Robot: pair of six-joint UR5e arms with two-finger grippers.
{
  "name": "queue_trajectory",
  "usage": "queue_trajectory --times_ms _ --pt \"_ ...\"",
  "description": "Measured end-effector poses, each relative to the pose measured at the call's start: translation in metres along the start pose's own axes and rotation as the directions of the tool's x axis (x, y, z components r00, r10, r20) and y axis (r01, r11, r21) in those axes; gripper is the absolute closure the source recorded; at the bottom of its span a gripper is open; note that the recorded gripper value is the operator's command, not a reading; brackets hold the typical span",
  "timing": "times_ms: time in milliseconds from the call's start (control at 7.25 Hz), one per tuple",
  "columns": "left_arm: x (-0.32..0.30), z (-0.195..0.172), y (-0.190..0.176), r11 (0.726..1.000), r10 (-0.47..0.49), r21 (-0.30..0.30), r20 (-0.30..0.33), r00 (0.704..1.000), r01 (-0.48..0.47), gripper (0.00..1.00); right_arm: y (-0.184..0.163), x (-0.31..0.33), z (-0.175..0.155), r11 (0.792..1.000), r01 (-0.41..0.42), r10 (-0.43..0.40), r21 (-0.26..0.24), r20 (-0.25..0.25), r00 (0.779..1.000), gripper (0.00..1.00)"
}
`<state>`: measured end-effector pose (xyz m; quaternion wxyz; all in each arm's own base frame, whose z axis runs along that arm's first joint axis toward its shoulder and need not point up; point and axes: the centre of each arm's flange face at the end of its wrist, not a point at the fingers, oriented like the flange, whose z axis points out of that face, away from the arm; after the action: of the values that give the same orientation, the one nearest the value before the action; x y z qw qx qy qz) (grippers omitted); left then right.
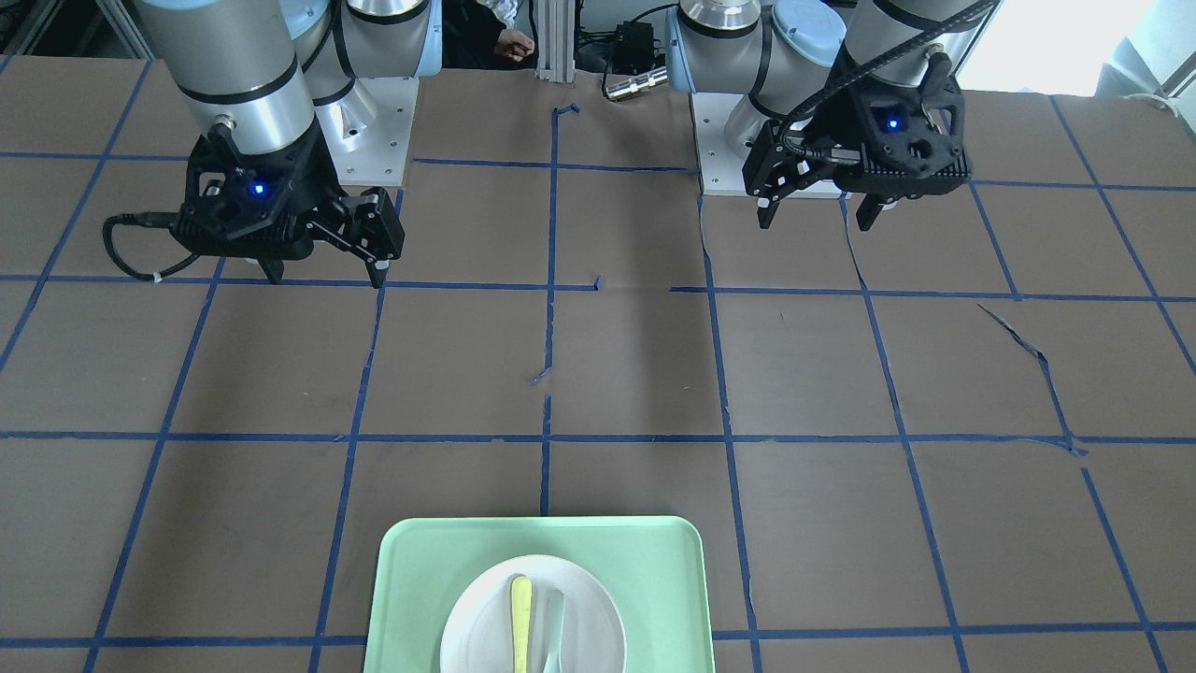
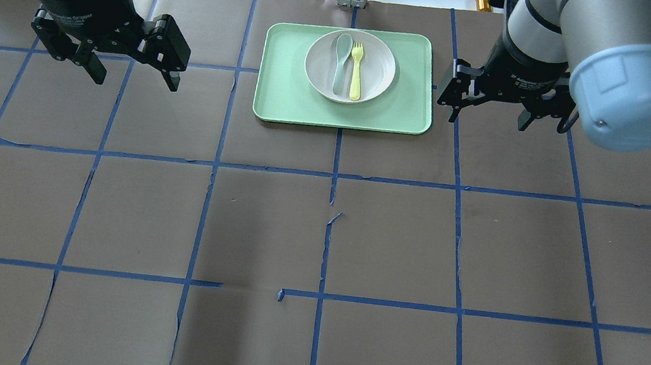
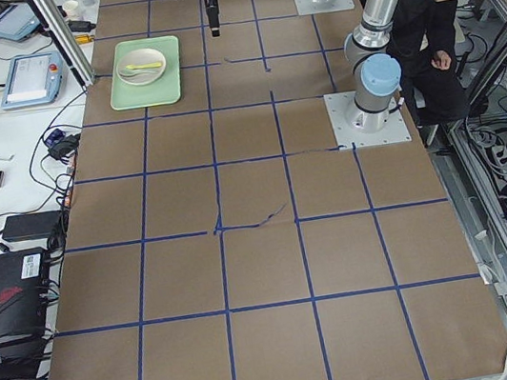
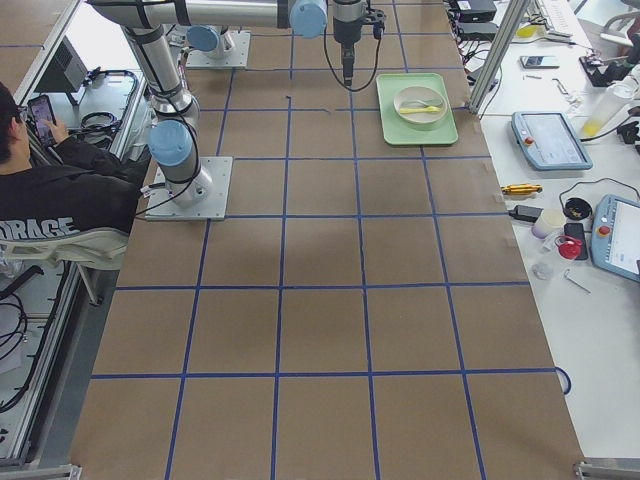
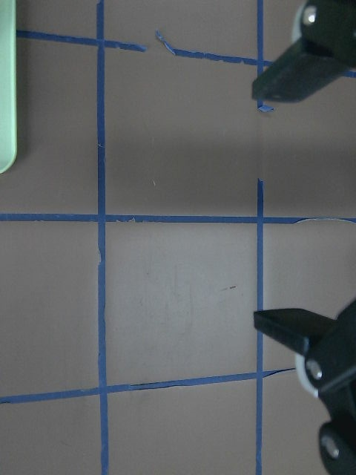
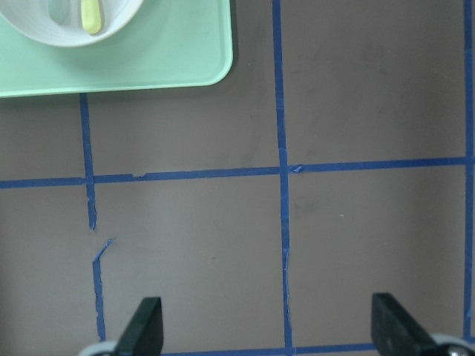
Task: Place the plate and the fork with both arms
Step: 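Move the right gripper over the plate above the yellow fork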
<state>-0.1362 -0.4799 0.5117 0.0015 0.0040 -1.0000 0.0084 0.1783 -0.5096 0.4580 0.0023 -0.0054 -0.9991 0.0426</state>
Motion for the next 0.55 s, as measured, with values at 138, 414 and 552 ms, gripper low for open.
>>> queue_trajectory --times_ms 138,414,552 --pt "0.001 0.001 -0.001 1.000 0.002 -0.003 -0.010 1.000 -0.002 0.00 -0.022 -0.008 0.005 0.999 0.041 -0.041 0.005 0.017 0.999 0.00" --pt "0.001 0.002 -0.002 1.000 0.003 -0.004 -0.011 1.000 -0.003 0.00 -0.086 -0.047 0.026 0.995 0.094 -0.095 0.014 0.044 0.995 0.00" --pt "0.001 0.003 -0.003 1.000 0.003 -0.004 -0.010 1.000 -0.003 0.00 -0.122 -0.065 0.041 0.994 0.102 -0.103 0.027 0.050 0.993 0.00"
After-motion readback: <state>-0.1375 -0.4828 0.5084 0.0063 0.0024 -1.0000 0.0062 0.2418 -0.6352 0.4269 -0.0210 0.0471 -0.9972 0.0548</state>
